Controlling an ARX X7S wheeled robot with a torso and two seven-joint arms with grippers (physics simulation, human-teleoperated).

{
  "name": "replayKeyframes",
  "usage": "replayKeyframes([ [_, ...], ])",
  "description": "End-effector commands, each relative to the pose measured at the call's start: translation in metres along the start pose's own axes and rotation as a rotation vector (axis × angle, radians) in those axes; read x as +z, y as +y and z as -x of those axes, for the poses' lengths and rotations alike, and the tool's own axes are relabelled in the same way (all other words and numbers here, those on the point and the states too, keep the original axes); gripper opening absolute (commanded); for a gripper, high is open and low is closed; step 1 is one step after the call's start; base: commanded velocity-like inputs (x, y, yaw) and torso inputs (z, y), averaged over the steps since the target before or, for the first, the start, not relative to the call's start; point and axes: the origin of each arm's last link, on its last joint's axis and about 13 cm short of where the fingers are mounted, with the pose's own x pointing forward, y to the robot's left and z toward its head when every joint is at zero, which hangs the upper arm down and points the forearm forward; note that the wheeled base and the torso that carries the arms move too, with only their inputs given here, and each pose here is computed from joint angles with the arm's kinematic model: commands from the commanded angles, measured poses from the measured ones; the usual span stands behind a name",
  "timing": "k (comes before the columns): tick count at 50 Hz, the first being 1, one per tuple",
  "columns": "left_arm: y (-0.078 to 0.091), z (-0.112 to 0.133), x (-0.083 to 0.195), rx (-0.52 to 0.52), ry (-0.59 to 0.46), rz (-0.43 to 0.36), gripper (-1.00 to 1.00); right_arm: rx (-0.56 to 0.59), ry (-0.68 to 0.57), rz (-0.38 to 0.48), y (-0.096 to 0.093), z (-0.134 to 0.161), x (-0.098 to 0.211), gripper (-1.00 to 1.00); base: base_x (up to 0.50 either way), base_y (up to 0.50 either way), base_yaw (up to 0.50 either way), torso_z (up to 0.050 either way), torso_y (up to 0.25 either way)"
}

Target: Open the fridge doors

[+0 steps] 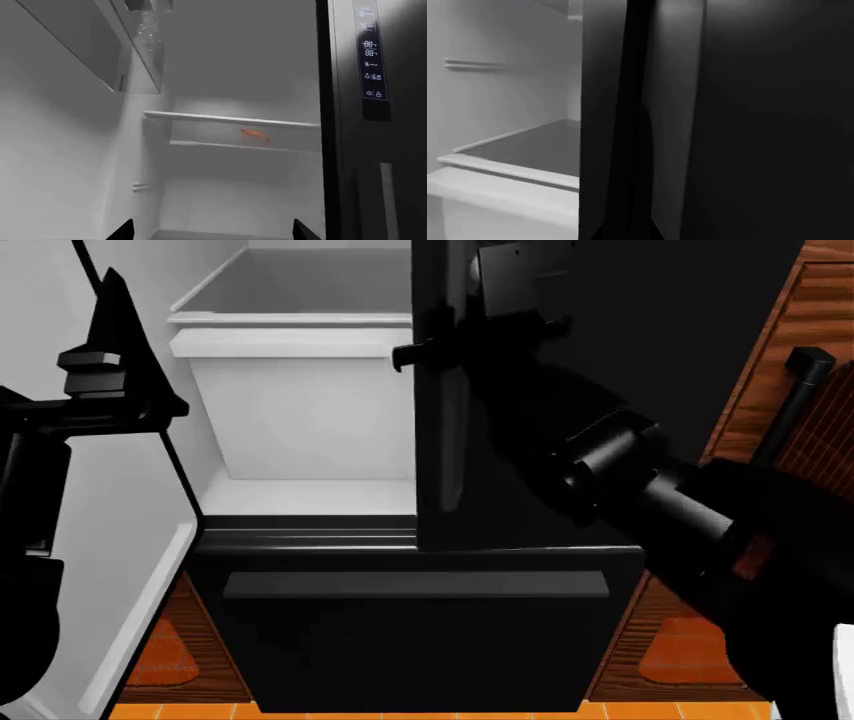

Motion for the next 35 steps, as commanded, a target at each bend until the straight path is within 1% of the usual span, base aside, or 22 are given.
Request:
replayKeyframes([
  [1,-0.003,-0.006,0.002,-0.025,-0.033,0.018,1.00,0.004,-0.138,0.025,0.000,0.026,0.026,-1.00,0.00,0.00,0.00,0.000,0.000],
  [8,-0.004,-0.005,0.000,-0.031,-0.028,0.021,1.00,0.014,-0.164,0.035,0.001,0.051,0.026,-1.00,0.00,0.00,0.00,0.001,0.003],
  [11,-0.004,-0.005,0.000,-0.031,-0.028,0.021,1.00,0.014,-0.165,0.036,0.001,0.052,0.026,-1.00,0.00,0.00,0.00,0.000,0.000],
  [13,-0.004,-0.005,0.000,-0.030,-0.026,0.021,1.00,0.015,-0.182,0.043,-0.001,0.069,0.023,-1.00,0.00,0.00,0.00,0.000,0.005],
  [14,-0.003,-0.005,0.000,-0.029,-0.025,0.023,1.00,0.015,-0.184,0.047,-0.001,0.072,0.023,-1.00,0.00,0.00,0.00,0.000,0.000],
  [16,-0.003,-0.005,-0.001,-0.026,-0.022,0.031,1.00,0.000,-0.193,0.068,-0.003,0.080,0.022,-1.00,0.00,0.00,0.00,0.000,0.005],
  [17,-0.003,-0.005,-0.001,-0.026,-0.022,0.031,1.00,0.000,-0.193,0.068,-0.003,0.080,0.022,-1.00,0.00,0.00,0.00,0.000,0.000],
  [19,-0.002,-0.005,-0.003,-0.020,-0.016,0.033,1.00,-0.005,-0.200,0.062,-0.006,0.091,0.023,-1.00,0.00,0.00,0.00,0.000,0.000],
  [20,-0.002,-0.004,-0.004,-0.019,-0.014,0.030,1.00,-0.001,-0.206,0.069,-0.007,0.096,0.023,-1.00,0.00,0.00,0.00,0.000,0.000],
  [21,-0.002,-0.003,-0.006,-0.018,-0.009,0.028,1.00,0.005,-0.216,0.096,-0.007,0.100,0.022,-1.00,0.00,0.00,0.00,0.000,0.011],
  [22,-0.002,-0.002,-0.006,-0.015,-0.005,0.029,1.00,0.005,-0.211,0.086,-0.008,0.104,0.020,-1.00,0.00,0.00,0.00,0.010,0.000],
  [28,-0.003,-0.004,-0.002,-0.013,-0.013,0.036,1.00,0.001,-0.209,0.099,-0.013,0.122,0.018,-1.00,0.00,0.00,0.00,0.000,0.002],
  [35,-0.004,-0.004,-0.001,-0.014,-0.015,0.037,1.00,-0.019,-0.226,0.112,-0.020,0.138,0.023,-1.00,0.00,0.00,0.00,0.000,0.001],
])
